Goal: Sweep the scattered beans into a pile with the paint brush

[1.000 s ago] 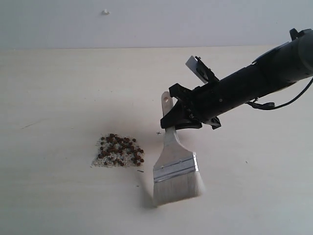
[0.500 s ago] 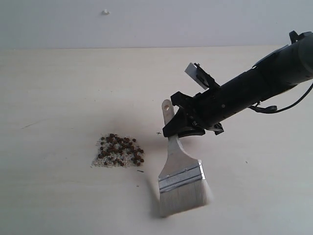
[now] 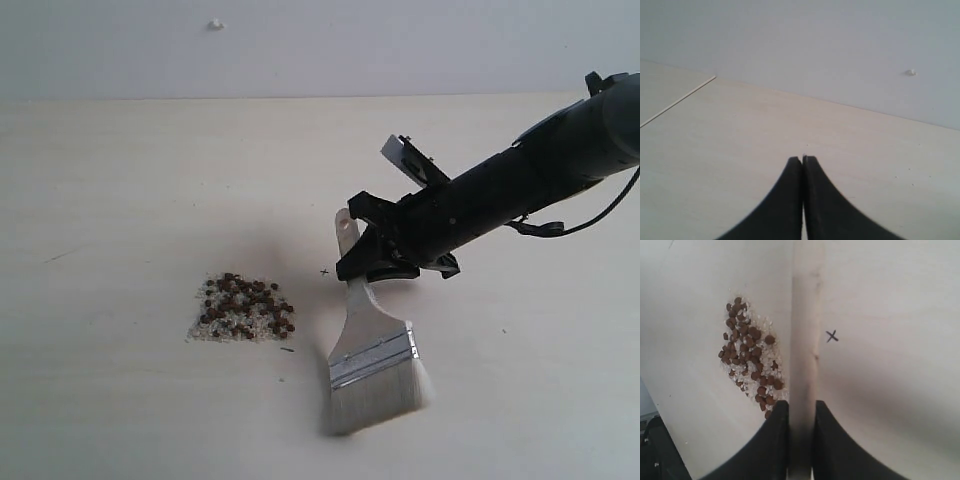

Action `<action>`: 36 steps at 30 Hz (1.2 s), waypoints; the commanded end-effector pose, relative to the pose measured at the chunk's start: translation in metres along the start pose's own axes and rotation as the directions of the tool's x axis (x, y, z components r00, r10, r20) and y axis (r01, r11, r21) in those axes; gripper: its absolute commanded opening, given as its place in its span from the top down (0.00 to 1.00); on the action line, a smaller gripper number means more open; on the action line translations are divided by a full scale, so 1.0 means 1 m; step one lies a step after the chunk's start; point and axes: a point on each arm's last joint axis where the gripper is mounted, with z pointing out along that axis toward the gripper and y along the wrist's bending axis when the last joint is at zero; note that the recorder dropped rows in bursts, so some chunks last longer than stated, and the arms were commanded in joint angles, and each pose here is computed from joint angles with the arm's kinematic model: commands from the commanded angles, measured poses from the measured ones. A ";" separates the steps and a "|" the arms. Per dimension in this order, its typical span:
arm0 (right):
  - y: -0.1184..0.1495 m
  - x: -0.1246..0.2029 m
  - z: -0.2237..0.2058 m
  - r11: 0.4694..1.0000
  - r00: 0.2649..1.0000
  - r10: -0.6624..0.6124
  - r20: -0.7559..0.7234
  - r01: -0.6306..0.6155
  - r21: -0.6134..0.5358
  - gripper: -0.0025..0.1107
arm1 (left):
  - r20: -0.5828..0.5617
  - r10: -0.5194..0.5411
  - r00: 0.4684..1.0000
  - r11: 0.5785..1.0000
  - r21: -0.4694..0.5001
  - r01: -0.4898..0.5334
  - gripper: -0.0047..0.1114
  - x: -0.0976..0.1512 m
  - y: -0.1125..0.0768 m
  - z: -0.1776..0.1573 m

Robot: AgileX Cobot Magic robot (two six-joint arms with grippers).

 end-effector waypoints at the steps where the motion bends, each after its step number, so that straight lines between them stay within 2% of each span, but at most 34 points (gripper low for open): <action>1: -0.006 -0.001 0.001 0.998 0.999 -0.027 0.018 0.026 0.058 0.81 | 0.010 -0.004 1.000 1.000 0.003 0.004 0.96 -0.001 0.000 0.000; 5: -0.008 -0.002 0.001 0.997 0.999 -0.029 0.031 0.026 0.079 0.71 | 0.010 -0.004 1.000 1.000 0.003 0.004 0.96 -0.001 0.000 0.000; 8: -0.009 -0.005 -0.001 0.994 0.998 -0.036 0.058 0.029 0.110 0.67 | 0.010 -0.004 1.000 1.000 0.003 0.004 0.96 -0.001 0.000 0.000; 18: -0.002 -0.013 -0.014 0.981 0.986 -0.090 0.143 0.063 0.183 0.67 | 0.010 -0.004 1.000 1.000 0.003 0.004 0.96 -0.001 0.000 0.000; 24: 0.020 -0.019 -0.039 0.964 0.958 -0.173 0.230 0.118 0.237 0.68 | 0.010 -0.004 1.000 1.000 0.003 0.004 0.96 -0.001 0.000 0.000; 28: 0.044 -0.018 -0.070 0.939 0.928 -0.235 0.290 0.141 0.313 0.75 | 0.010 -0.004 1.000 1.000 0.003 0.004 0.96 -0.001 0.000 0.000; 33: 0.075 -0.008 -0.121 0.868 0.864 -0.347 0.364 0.149 0.474 0.98 | 0.010 -0.004 1.000 1.000 0.003 0.004 0.96 -0.001 0.000 0.000; 36: 0.091 0.006 -0.145 0.856 0.816 -0.373 0.442 0.118 0.503 0.98 | 0.010 -0.004 1.000 1.000 0.003 0.004 0.96 -0.001 0.000 0.000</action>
